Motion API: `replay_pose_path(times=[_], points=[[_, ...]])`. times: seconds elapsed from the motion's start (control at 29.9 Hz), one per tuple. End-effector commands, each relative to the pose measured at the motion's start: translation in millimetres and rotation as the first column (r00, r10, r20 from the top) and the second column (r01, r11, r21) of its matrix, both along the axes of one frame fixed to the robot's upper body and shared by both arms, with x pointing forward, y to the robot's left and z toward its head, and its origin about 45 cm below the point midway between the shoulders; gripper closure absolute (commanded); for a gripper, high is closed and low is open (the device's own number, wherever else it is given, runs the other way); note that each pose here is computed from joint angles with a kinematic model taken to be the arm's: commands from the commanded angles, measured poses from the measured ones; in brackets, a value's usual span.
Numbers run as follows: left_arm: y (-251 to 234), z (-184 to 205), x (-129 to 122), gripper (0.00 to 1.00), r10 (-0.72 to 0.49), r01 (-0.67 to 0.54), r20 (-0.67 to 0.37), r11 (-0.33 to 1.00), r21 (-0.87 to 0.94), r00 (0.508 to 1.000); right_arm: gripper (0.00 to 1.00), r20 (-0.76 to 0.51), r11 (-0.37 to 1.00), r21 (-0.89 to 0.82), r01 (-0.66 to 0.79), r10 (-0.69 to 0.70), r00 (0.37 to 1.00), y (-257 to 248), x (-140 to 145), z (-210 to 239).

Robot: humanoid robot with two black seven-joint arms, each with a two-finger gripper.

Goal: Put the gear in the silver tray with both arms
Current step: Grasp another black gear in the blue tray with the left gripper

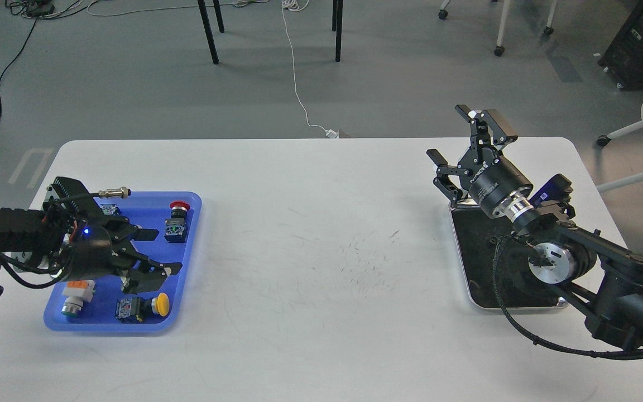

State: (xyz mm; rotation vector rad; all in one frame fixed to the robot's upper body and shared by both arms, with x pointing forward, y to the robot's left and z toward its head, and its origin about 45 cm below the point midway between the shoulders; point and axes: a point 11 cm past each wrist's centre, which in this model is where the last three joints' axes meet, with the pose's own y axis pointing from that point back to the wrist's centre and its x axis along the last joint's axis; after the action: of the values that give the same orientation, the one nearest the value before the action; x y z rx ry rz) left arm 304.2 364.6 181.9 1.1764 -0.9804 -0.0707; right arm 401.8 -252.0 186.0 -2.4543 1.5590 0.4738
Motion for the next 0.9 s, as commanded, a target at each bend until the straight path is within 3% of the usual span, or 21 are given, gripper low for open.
replay_pose_path(times=[0.0, 0.87], points=[[10, -12, 2, 0.33, 0.043, -0.043, -0.020, 0.999, 0.012, 0.999, 0.02, 0.000, 1.000, 0.001, 0.000, 0.000, 1.000, 0, 0, 0], [31, -46, -2, 0.38, 0.120, -0.116, -0.085, 0.992, 0.055, 0.989, 0.02, 0.015, 1.000, -0.007, 0.002, -0.002, 1.000, -3, 3, 7]])
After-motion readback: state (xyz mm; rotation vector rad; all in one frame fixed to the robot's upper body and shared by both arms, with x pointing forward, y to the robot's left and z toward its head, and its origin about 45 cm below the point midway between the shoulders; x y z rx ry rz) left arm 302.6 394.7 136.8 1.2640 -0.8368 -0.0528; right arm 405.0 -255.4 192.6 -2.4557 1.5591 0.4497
